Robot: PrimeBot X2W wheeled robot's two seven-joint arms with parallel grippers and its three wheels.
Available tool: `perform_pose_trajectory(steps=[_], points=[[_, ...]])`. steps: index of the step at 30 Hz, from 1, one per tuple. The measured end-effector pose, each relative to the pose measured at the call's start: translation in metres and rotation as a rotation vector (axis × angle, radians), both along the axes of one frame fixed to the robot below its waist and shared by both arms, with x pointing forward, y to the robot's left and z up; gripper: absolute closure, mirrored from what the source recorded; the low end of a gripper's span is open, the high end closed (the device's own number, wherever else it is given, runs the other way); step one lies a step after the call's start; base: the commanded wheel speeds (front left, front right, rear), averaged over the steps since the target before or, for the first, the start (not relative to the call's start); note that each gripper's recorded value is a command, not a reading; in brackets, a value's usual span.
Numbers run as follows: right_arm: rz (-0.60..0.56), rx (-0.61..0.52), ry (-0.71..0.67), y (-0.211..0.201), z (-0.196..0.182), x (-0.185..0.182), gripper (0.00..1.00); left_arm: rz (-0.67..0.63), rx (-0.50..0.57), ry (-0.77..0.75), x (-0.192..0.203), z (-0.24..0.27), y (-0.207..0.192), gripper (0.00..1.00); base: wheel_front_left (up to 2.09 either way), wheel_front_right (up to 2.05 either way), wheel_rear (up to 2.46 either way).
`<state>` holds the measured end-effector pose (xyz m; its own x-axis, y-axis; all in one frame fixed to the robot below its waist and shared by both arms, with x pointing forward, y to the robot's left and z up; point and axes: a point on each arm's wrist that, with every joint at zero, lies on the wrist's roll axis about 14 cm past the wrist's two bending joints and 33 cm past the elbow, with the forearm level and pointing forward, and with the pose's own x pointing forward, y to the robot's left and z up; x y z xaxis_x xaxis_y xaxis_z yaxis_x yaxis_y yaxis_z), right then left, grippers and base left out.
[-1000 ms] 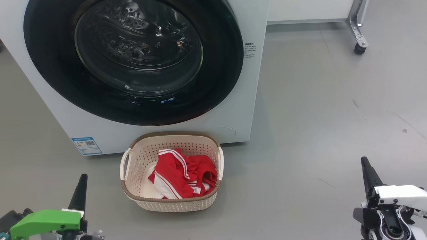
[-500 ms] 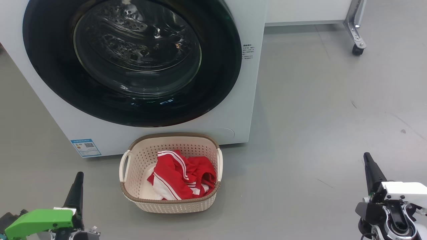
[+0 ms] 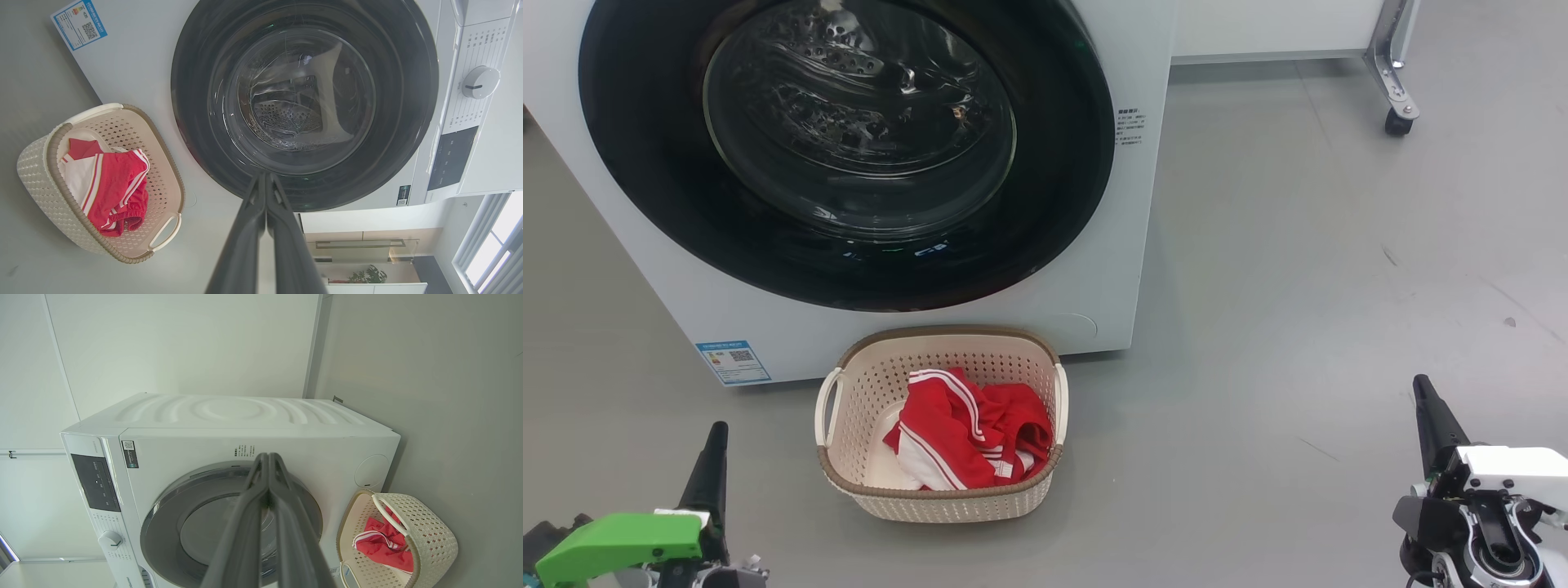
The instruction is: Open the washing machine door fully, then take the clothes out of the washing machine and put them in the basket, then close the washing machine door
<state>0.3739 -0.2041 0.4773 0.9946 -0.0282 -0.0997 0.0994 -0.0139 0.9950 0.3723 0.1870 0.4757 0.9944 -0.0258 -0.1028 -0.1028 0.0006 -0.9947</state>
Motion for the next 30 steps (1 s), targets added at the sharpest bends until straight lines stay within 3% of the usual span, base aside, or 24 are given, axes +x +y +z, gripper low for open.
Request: perform_pose_trajectory(steps=[30], points=[[-0.002, 0.0, -0.003, -0.0008, -0.0005, -0.0002, 1.0, -0.001, -0.004, 0.005, 0.0, -0.002, -0.0005, 1.0, 0.0, 0.0, 0.0]])
